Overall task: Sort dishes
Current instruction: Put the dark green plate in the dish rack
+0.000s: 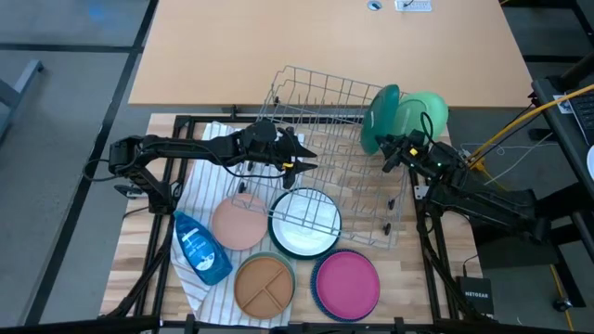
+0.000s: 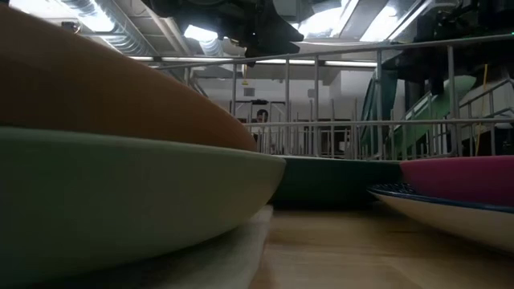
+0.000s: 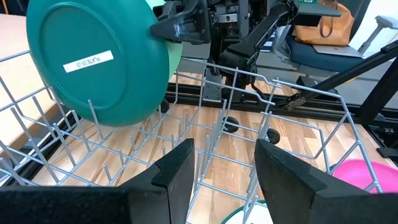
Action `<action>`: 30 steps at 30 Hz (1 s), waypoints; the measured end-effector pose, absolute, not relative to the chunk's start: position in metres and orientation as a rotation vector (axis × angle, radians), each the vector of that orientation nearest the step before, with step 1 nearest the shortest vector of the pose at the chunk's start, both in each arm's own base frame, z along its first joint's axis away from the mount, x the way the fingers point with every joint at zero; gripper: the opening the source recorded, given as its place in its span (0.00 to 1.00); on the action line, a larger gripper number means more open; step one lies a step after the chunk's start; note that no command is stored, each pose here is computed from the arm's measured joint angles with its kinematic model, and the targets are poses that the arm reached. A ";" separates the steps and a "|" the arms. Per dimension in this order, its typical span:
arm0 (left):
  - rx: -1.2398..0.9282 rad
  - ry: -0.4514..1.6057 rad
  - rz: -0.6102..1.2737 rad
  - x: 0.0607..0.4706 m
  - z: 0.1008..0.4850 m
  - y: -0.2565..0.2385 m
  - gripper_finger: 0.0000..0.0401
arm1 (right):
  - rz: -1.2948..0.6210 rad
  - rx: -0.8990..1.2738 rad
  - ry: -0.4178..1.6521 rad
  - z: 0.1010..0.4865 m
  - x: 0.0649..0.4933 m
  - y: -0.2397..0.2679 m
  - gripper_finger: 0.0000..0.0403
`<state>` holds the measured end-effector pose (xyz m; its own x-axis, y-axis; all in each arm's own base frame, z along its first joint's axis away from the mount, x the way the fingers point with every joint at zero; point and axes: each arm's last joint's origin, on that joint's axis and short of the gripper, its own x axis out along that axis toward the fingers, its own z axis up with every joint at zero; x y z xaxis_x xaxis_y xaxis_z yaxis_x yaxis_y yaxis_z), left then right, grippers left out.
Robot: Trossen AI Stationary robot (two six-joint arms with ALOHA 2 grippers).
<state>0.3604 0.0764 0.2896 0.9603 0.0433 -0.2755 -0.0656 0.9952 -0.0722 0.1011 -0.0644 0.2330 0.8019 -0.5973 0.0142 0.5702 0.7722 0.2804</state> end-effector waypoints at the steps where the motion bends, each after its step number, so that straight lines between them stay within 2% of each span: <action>1: -0.081 0.277 0.056 0.360 0.290 0.077 0.39 | -0.633 0.270 -0.105 0.233 0.101 -0.064 0.26; 30: -0.081 0.278 0.055 0.360 0.290 0.076 0.39 | -0.616 0.332 -0.104 0.231 0.101 -0.064 0.26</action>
